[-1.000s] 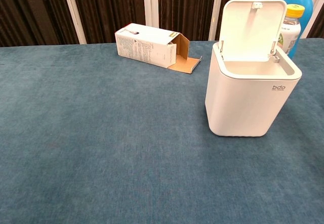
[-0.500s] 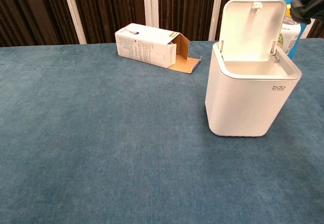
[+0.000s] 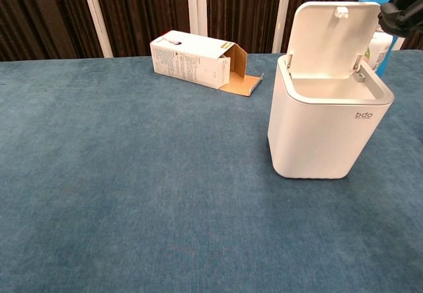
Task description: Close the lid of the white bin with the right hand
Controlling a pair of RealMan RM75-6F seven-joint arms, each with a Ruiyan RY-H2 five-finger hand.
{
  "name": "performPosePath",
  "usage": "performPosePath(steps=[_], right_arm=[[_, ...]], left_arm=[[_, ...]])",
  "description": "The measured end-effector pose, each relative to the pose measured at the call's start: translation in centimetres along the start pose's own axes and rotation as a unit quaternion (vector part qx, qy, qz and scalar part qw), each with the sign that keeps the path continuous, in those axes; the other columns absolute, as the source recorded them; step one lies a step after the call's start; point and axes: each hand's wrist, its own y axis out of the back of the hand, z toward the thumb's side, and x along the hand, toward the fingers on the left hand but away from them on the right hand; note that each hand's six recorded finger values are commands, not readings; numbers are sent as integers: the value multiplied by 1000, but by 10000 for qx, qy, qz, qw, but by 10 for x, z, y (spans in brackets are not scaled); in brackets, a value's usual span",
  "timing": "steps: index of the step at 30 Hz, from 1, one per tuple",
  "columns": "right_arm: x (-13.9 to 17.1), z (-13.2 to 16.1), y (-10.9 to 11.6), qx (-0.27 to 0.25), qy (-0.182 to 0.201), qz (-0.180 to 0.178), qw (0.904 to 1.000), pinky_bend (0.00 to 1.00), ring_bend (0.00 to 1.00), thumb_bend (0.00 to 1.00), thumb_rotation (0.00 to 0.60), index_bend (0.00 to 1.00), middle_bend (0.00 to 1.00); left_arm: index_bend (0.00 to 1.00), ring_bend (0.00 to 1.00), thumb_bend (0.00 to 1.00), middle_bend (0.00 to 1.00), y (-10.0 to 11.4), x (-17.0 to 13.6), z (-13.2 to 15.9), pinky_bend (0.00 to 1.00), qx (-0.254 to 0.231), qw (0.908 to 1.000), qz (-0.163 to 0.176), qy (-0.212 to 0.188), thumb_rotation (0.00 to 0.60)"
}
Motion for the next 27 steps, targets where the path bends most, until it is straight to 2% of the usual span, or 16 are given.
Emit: performPosePath(steps=[9, 27], right_arm=[[23, -3, -22, 62, 43, 370, 9993, 745, 817, 755, 600, 235, 756], [46, -6, -64, 0, 122, 773, 9969, 745, 818, 755, 600, 235, 756]], left_arm=[[0, 0, 0, 0, 0, -1, 2, 0, 31, 10000, 29, -35, 600], [0, 0, 0, 0, 1, -1, 2, 0, 67, 9999, 62, -52, 600]])
